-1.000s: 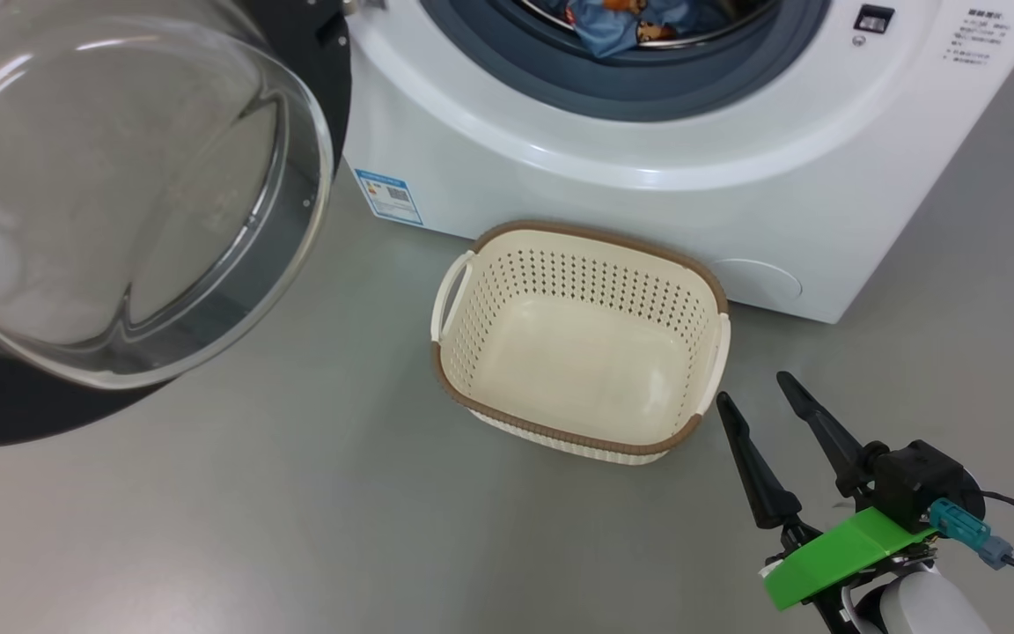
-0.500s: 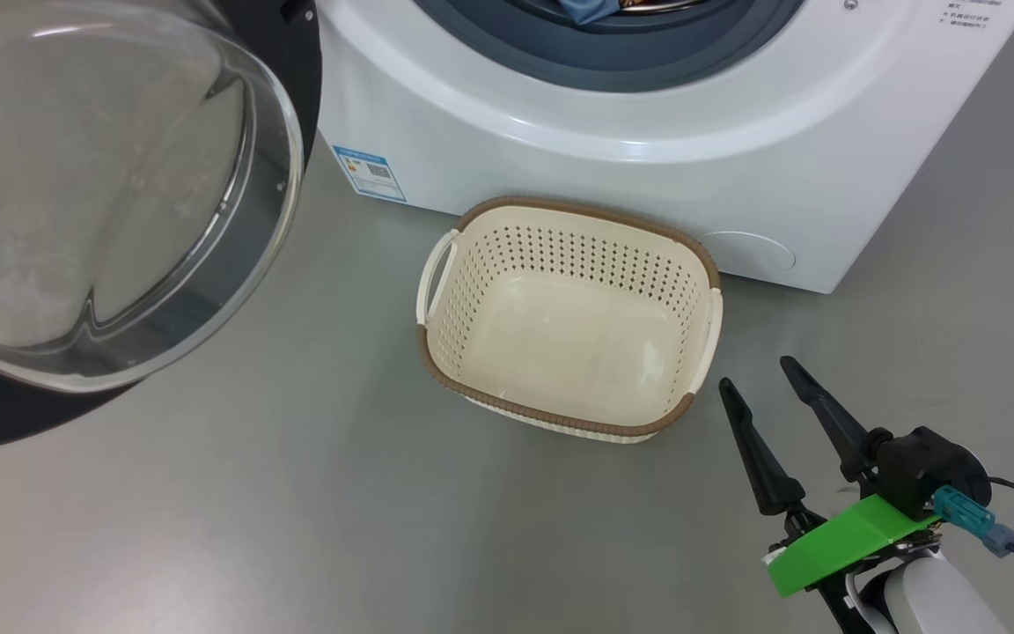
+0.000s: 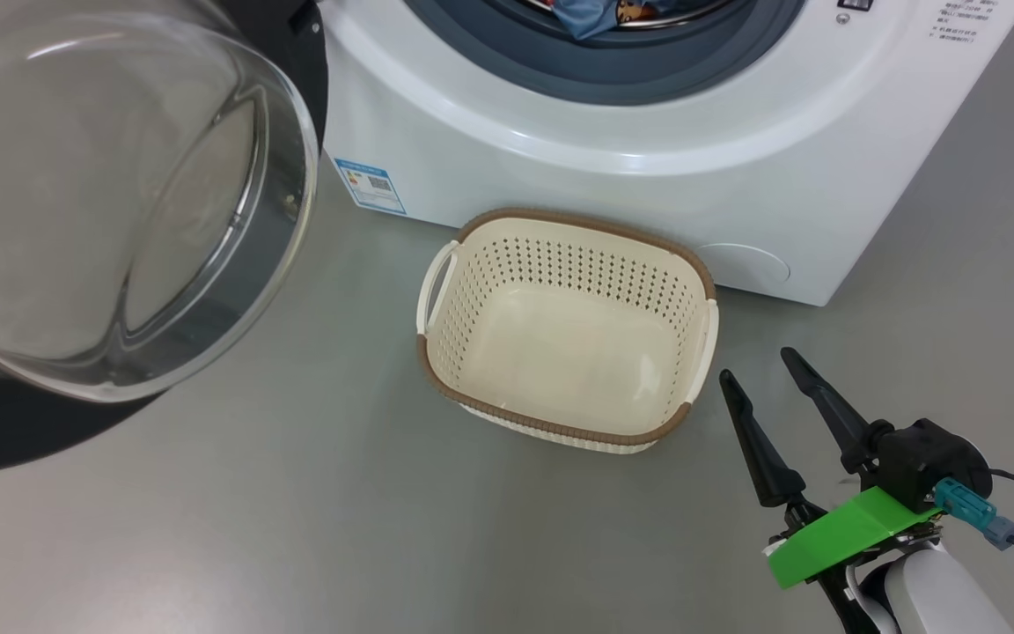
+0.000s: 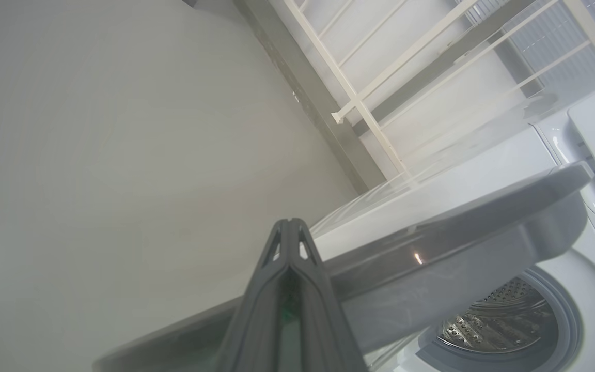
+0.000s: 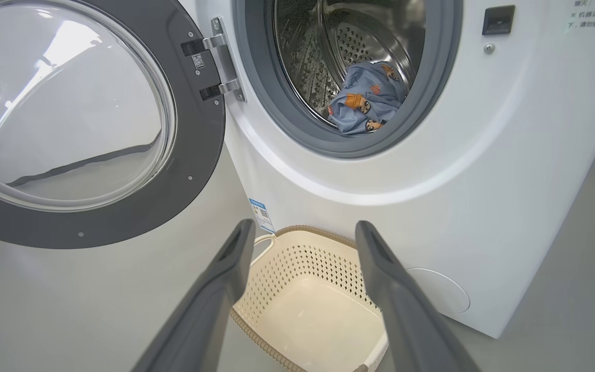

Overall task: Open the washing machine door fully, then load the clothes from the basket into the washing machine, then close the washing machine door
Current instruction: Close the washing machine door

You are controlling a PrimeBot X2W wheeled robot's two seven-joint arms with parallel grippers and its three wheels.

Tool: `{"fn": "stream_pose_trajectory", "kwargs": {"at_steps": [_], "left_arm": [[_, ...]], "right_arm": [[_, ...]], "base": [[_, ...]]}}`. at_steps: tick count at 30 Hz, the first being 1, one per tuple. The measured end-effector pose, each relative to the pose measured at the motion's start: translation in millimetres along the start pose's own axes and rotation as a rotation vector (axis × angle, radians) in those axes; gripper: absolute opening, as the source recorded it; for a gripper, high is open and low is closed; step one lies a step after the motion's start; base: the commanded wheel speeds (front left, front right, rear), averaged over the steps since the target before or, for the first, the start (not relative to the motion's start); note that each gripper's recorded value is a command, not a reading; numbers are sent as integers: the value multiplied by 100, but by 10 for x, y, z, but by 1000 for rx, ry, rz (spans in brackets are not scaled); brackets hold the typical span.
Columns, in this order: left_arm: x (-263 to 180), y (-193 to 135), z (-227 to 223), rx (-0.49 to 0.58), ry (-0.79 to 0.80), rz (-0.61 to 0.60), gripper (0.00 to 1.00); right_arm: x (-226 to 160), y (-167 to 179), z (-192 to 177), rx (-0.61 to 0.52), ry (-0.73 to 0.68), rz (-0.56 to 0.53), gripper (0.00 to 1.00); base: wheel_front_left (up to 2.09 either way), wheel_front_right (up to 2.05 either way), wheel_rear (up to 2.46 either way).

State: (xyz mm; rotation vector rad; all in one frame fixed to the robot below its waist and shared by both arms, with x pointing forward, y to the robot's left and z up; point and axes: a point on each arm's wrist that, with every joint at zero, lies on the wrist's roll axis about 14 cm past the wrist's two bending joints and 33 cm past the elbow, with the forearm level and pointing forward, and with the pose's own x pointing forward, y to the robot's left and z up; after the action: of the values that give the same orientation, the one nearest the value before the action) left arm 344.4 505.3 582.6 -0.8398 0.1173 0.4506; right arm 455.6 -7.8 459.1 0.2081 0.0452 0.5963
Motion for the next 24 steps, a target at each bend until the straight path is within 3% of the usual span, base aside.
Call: {"fn": "stream_pose_trajectory", "kwargs": {"at_steps": [17, 24], "left_arm": [[-309, -283, -358, 107, 214, -120, 0], [-376, -598, -759, 99, 339, -247, 0]], "right_arm": [[-53, 152, 207, -6, -44, 7, 100], [-82, 186, 264, -8, -55, 6, 100]], "base": [[0, 0, 0], [0, 0, 0]]}}
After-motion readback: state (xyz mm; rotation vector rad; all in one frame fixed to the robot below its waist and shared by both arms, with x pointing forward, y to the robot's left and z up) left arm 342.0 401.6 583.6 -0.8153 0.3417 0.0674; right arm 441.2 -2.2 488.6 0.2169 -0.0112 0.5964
